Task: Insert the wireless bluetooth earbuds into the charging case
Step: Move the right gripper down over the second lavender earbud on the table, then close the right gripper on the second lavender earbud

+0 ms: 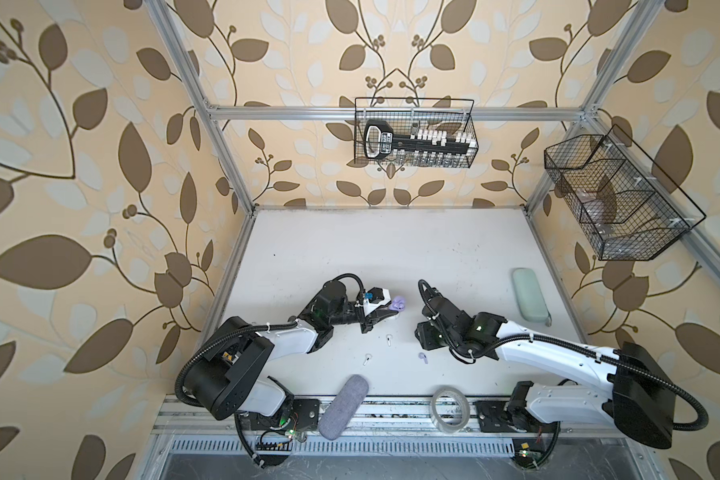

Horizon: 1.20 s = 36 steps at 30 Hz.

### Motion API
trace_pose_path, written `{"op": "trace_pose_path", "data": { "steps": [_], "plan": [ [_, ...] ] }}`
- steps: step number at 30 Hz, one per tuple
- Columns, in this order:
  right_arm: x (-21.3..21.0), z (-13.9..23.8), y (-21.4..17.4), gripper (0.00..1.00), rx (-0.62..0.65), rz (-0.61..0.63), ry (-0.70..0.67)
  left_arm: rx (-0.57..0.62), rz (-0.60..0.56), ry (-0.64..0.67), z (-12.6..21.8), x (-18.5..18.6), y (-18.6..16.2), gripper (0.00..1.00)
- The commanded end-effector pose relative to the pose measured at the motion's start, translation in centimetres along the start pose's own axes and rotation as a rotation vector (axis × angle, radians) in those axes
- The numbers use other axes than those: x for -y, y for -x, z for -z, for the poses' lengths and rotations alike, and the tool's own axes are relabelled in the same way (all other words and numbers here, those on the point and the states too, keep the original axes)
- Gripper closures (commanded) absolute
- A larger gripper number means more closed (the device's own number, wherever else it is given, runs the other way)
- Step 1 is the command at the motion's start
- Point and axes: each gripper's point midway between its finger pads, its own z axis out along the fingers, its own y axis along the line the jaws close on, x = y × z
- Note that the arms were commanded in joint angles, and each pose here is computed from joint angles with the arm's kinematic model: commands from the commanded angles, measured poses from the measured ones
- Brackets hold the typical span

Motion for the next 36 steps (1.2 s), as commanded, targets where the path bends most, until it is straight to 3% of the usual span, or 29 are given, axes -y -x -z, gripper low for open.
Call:
{"op": "trace_pose_path", "data": {
  "steps": [1, 19, 36],
  "plan": [
    [-0.6, -0.1, -0.8, 0.50, -0.045, 0.021, 0.001, 0.003, -0.067, -0.010, -0.2, 0.1, 1.1, 1.00],
    [-0.1, -2.7, -5.1, 0.55, -0.171, 0.073, -0.069, -0.006, -0.052, -0.030, -0.8, 0.6, 1.1, 1.00],
    [0.2, -3.4, -6.7, 0.60, -0.202, 0.086, -0.083, -0.006, -0.029, -0.023, -0.9, 0.3, 1.1, 1.00]
  ]
}}
